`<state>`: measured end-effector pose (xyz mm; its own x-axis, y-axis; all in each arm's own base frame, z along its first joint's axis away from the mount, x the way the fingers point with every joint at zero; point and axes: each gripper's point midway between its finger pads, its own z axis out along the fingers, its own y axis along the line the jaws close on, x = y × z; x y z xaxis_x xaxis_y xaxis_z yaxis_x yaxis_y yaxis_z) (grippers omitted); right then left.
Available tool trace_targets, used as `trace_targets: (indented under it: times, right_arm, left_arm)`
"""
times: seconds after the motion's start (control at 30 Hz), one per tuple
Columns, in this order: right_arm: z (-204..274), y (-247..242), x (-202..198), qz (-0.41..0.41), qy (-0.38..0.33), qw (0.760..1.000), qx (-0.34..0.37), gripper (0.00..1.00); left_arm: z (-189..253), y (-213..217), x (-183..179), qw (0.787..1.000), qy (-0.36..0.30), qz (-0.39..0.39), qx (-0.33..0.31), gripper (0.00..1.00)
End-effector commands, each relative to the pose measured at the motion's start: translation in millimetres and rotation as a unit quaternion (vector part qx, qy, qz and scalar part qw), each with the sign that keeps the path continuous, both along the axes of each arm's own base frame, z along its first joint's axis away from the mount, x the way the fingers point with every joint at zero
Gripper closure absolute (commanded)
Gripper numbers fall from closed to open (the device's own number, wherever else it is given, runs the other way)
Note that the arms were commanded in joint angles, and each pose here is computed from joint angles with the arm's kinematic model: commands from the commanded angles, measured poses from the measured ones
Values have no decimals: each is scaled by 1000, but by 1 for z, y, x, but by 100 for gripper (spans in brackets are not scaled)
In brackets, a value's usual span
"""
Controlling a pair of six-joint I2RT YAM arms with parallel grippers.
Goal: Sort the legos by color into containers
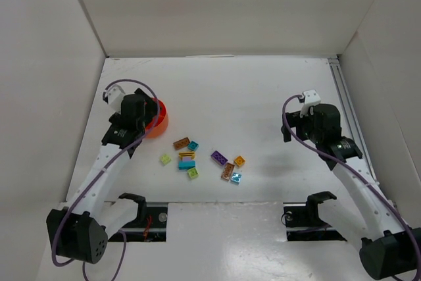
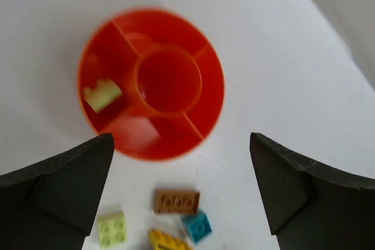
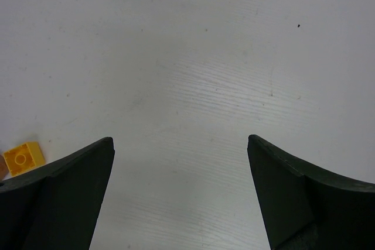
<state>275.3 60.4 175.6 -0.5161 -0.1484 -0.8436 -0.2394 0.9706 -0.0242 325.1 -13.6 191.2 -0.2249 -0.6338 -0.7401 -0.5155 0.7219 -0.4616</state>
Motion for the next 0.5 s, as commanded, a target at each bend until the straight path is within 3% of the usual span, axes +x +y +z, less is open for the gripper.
trace_targets:
  times: [0.0,0.2,0.23,0.4,0.47]
  right_arm:
    - [-2,3,7,7,-2,1000,4,0]
    - [-13,6,9,17,22,1000,0,0]
    - [-13,6,9,17,22,1000,0,0]
    - [-14,8,7,22,23,999,3,0]
    - [-12,8,6,22,18,1000,4,0]
  left_arm:
    - [-27,-50,-37,992,83,-67,-71,0]
    - [-76,-91,-93,975,153,-115,-111,2]
    - [-81,-93,-98,975,155,-112,-114,11]
    - [-107,-84,-118,972,181,-79,-129,28]
    - [-112,-78,-120,973,184,-60,-123,31]
